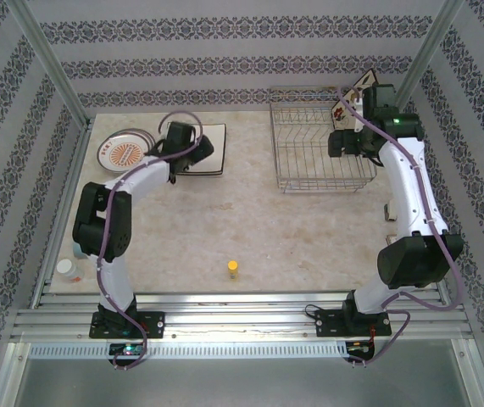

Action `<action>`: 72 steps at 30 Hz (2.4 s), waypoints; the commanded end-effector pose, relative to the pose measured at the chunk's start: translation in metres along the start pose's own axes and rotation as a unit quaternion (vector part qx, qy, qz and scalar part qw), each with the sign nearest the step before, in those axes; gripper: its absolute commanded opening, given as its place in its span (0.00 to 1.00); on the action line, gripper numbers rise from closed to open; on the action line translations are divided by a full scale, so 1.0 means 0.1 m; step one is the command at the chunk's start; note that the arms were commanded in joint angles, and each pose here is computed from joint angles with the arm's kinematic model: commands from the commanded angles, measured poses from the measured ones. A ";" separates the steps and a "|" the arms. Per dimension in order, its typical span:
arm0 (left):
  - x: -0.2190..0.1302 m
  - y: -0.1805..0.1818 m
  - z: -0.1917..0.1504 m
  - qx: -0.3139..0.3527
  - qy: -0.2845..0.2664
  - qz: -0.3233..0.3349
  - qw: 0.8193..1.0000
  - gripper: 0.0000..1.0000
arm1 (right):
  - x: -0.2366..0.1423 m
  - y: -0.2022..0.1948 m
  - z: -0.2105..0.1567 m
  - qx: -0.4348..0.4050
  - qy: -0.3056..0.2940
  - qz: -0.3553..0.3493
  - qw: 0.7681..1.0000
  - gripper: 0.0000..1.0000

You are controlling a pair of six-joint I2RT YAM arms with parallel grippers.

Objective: Unload the plates from the dish rack

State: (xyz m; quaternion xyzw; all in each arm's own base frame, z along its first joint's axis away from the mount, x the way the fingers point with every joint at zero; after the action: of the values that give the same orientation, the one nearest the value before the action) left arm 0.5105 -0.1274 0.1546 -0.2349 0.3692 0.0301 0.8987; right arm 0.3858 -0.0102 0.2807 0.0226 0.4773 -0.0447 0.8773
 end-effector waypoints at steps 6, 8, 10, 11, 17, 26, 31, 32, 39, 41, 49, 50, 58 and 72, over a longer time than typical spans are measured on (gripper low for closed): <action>-0.91 0.05 0.24 0.275 0.120 0.008 0.954 1.00 | -0.23 -0.39 0.52 0.037 -0.054 -0.008 0.998 0.98; -0.99 0.06 0.17 0.281 0.155 -0.018 0.947 1.00 | -0.19 -0.49 0.65 0.047 -0.052 -0.014 0.997 0.98; -1.04 0.11 0.16 0.285 0.174 -0.015 0.942 1.00 | -0.15 -0.59 0.77 0.059 -0.054 -0.018 0.997 0.98; -1.04 0.14 0.13 0.290 0.187 -0.015 0.938 1.00 | -0.14 -0.64 0.84 0.065 -0.058 -0.021 0.996 0.98; -0.98 0.21 0.06 0.294 0.225 -0.011 0.929 1.00 | 0.02 -0.81 1.26 0.079 -0.090 -0.018 0.993 0.98; -0.85 0.26 0.09 0.292 0.233 -0.004 0.927 1.00 | 0.67 -0.94 1.41 0.084 -0.085 -0.019 0.993 0.94; -0.79 0.28 0.09 0.291 0.235 -0.006 0.927 1.00 | 0.91 -0.98 1.51 0.073 -0.098 -0.018 0.992 0.92; -0.78 0.28 0.10 0.291 0.233 -0.006 0.928 1.00 | 0.96 -0.99 1.53 0.074 -0.101 -0.015 0.992 0.92; -0.67 0.33 0.14 0.285 0.236 -0.004 0.929 1.00 | 1.20 -1.07 1.63 0.086 -0.114 -0.003 0.990 0.83; -0.65 0.33 0.15 0.284 0.235 -0.006 0.930 1.00 | 1.27 -1.08 1.63 0.092 -0.112 0.005 0.989 0.82; -0.55 0.39 0.16 0.281 0.244 -0.001 0.928 1.00 | 1.56 -1.05 1.61 0.098 -0.105 0.024 0.989 0.75; -0.53 0.39 0.15 0.280 0.246 -0.001 0.928 1.00 | 1.59 -1.04 1.62 0.099 -0.105 0.028 0.989 0.72; -0.50 0.39 0.16 0.276 0.247 0.001 0.929 1.00 | 1.57 -0.98 1.70 0.088 -0.121 0.022 0.989 0.44; -0.55 0.38 0.17 0.275 0.245 0.001 0.930 1.00 | 1.53 -0.89 1.67 0.078 -0.112 0.013 0.991 0.00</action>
State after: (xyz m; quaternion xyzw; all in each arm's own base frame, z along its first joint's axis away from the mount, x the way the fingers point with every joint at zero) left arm 0.4792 -0.0848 0.1777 0.0220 0.5703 -0.1275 0.8112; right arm 0.5994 -0.1263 0.2302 0.0836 0.3828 -0.0637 0.9178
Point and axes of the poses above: each hand's point on the last joint's axis, 136 mm out from that joint toward the fingers, its own x axis out along the fingers, its own y axis along the line the jaws close on, z = x × y, the point moved 1 cm from there along -x, back along the fingers, and after that the axes turned 2 degrees about x, right-handed, at the moved point
